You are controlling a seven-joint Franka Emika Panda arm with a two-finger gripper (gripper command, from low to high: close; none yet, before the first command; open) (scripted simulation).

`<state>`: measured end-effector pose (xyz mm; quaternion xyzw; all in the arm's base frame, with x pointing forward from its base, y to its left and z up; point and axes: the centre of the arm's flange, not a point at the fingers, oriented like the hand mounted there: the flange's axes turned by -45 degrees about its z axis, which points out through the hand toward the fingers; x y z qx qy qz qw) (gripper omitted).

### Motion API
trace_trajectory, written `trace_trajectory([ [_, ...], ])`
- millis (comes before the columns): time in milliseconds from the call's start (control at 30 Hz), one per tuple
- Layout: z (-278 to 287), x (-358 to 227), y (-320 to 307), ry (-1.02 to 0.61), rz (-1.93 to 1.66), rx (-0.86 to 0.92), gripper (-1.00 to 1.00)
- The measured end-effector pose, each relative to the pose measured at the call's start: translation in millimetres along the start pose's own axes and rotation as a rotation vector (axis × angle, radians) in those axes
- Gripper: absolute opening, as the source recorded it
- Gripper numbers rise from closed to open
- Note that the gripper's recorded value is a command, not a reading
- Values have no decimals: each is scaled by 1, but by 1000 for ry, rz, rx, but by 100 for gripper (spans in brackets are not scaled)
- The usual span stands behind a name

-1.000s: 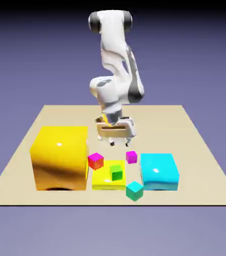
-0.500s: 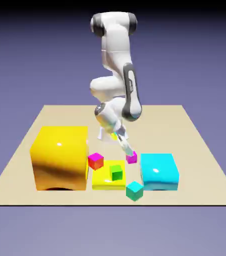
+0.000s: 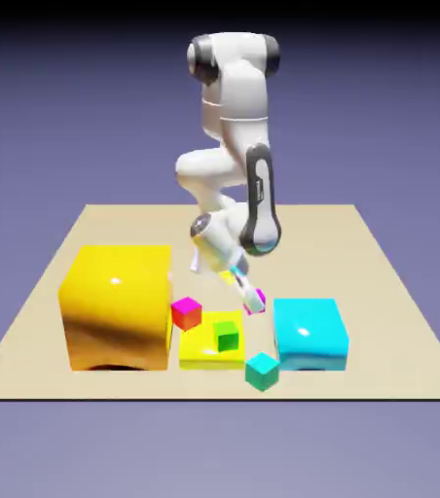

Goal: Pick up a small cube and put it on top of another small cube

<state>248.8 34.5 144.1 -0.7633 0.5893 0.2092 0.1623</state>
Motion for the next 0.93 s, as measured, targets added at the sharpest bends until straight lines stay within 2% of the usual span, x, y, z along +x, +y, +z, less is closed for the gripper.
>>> trace_trajectory([
  [167, -27, -6, 3, 8, -2, -2, -100],
  [367, -85, 11, -75, -11, 147, 98, -100],
  [600, -182, 48, -144, 6, 347, 206, -100],
  [667, -186, 49, -148, 9, 353, 208, -100],
  [800, -133, 58, -157, 7, 350, 208, -100],
  [833, -120, 60, -158, 9, 352, 207, 100],
  [933, -136, 61, -155, 7, 360, 213, 100],
])
